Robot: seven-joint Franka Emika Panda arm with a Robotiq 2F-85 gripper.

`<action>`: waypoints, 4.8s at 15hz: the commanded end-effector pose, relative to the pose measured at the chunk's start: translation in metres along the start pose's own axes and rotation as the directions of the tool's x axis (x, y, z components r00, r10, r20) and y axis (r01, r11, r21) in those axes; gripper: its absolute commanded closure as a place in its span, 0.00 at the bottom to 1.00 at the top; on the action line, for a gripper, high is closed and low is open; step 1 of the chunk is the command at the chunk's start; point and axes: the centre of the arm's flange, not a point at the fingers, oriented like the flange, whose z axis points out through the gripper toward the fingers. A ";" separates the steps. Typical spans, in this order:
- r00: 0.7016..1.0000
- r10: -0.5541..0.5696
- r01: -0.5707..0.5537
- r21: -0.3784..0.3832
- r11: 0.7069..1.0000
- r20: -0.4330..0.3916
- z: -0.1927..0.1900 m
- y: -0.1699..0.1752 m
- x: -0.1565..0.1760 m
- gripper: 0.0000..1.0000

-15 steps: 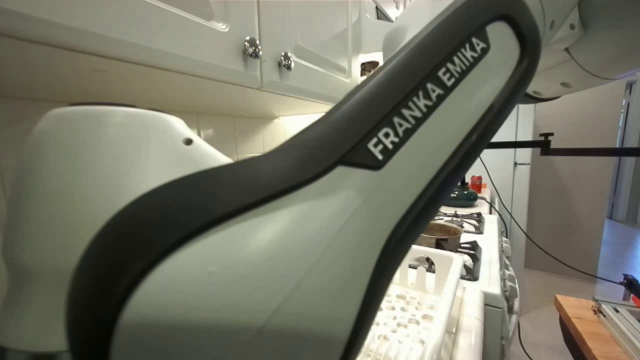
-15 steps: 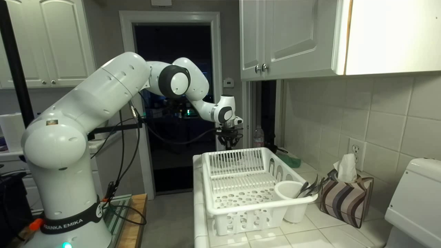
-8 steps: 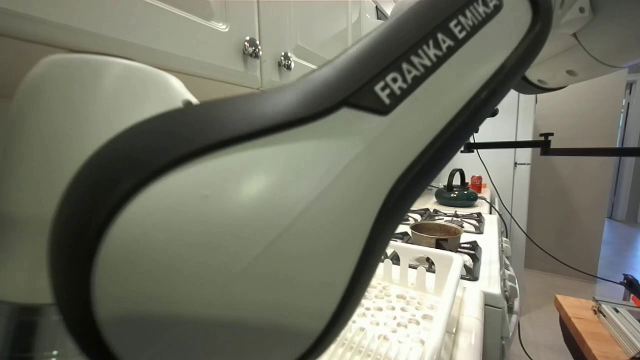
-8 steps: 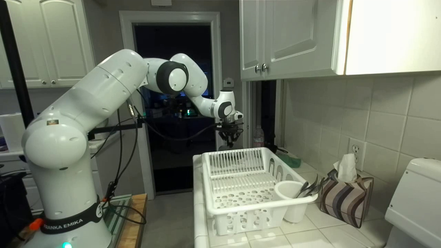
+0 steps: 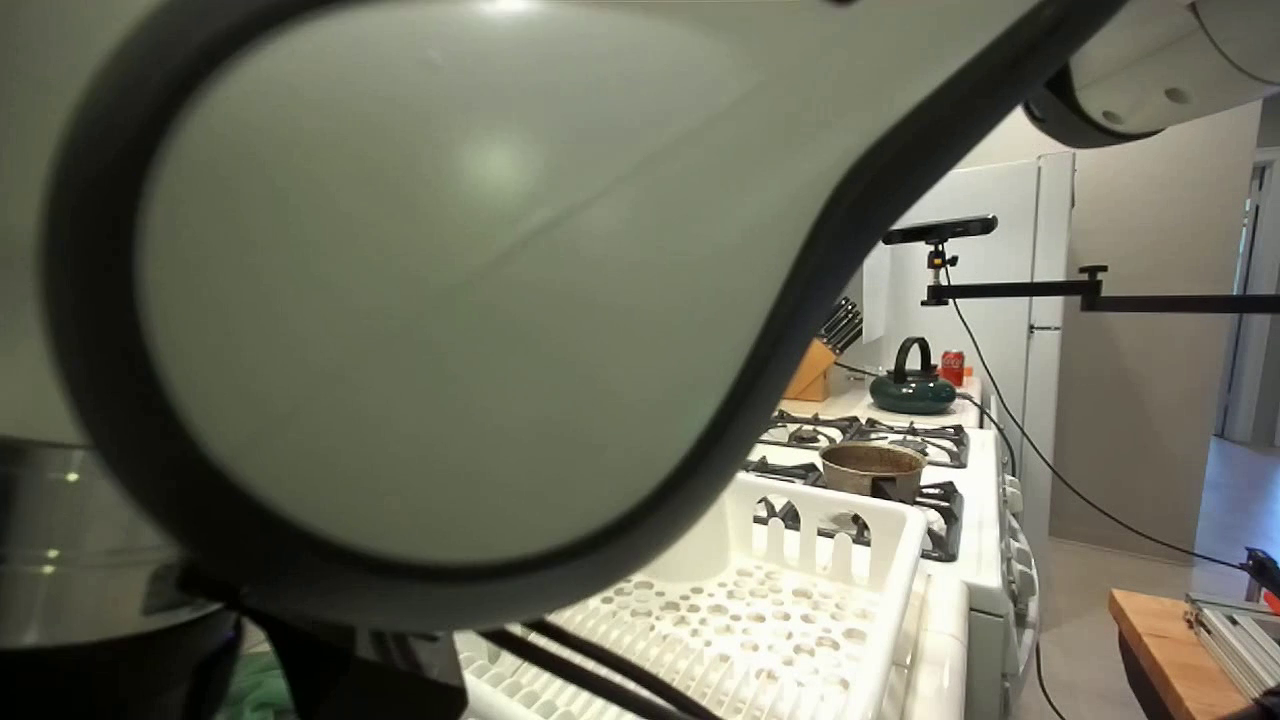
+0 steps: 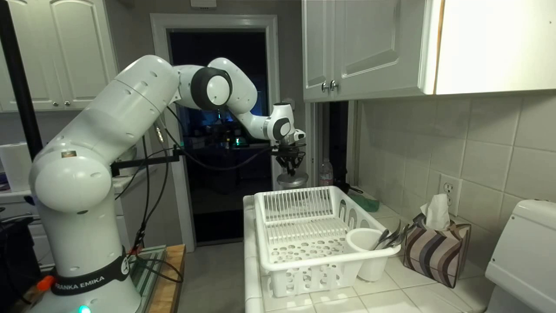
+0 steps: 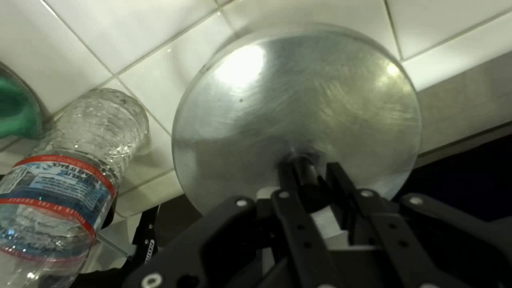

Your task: Put the lid on the pot

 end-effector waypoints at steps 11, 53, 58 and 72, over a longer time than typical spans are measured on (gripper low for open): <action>0.985 0.157 -0.166 -0.183 0.969 -0.066 -0.106 -0.027 -0.035 0.94; 0.753 0.643 -0.646 -0.339 0.683 -0.139 -0.165 0.069 -0.157 0.94; 0.613 0.778 -0.761 -0.365 0.536 -0.135 -0.174 0.093 -0.187 0.94; 0.192 0.947 -0.917 -0.391 0.080 -0.256 -0.187 0.116 -0.295 0.94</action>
